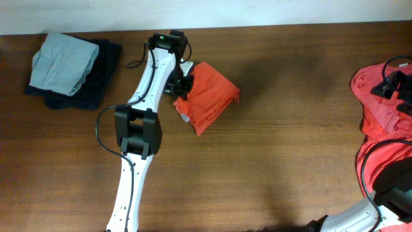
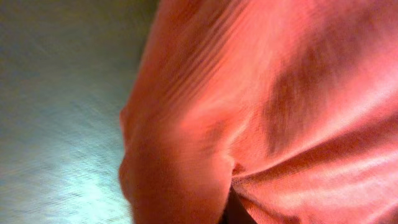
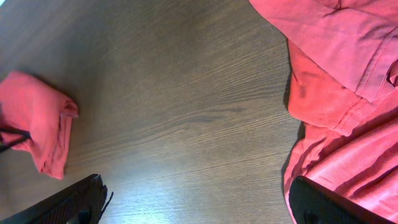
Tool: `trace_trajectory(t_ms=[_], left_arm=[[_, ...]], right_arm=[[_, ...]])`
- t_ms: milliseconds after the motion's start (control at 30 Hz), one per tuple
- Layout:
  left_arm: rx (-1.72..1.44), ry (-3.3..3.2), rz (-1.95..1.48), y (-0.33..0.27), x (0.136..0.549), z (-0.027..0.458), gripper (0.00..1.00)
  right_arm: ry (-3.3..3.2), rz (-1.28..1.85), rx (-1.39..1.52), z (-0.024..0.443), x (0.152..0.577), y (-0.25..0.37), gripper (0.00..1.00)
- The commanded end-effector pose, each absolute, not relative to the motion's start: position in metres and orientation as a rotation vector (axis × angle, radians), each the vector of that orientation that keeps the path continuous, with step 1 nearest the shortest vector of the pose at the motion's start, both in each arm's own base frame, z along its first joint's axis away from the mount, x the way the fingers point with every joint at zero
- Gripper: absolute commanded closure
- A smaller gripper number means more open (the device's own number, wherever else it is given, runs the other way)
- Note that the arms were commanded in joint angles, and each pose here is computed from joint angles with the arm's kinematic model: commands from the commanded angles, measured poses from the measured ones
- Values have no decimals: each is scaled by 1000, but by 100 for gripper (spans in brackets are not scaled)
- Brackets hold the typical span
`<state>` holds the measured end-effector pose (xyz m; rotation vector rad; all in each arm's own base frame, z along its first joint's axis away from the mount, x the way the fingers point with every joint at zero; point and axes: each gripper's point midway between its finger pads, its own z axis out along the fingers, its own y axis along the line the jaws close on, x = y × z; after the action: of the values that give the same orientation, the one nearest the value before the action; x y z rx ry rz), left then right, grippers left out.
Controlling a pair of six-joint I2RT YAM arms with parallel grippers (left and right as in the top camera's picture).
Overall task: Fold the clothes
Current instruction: 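Grasp the orange bundle's left edge with the left gripper, then carry the orange bundle left and place it on the dark stack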
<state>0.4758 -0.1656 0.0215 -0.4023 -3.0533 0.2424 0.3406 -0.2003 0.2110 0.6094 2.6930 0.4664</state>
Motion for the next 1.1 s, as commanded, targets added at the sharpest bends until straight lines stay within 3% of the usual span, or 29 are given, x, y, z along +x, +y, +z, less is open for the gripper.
trace_trajectory(t_ms=[0, 300, 700, 1067], left_arm=[[-436, -3270, 262, -161, 503, 101, 99], [-378, -3457, 46, -119, 518, 165, 99], [-608, -3494, -113, -42, 540, 182, 100], [-535, -3588, -665, 52, 575, 220, 100]], right_arm=[[2683, 456, 600, 216, 340, -200, 2], [2683, 456, 600, 216, 340, -200, 1], [2683, 456, 600, 216, 340, -200, 1], [2683, 456, 600, 216, 340, -200, 1]])
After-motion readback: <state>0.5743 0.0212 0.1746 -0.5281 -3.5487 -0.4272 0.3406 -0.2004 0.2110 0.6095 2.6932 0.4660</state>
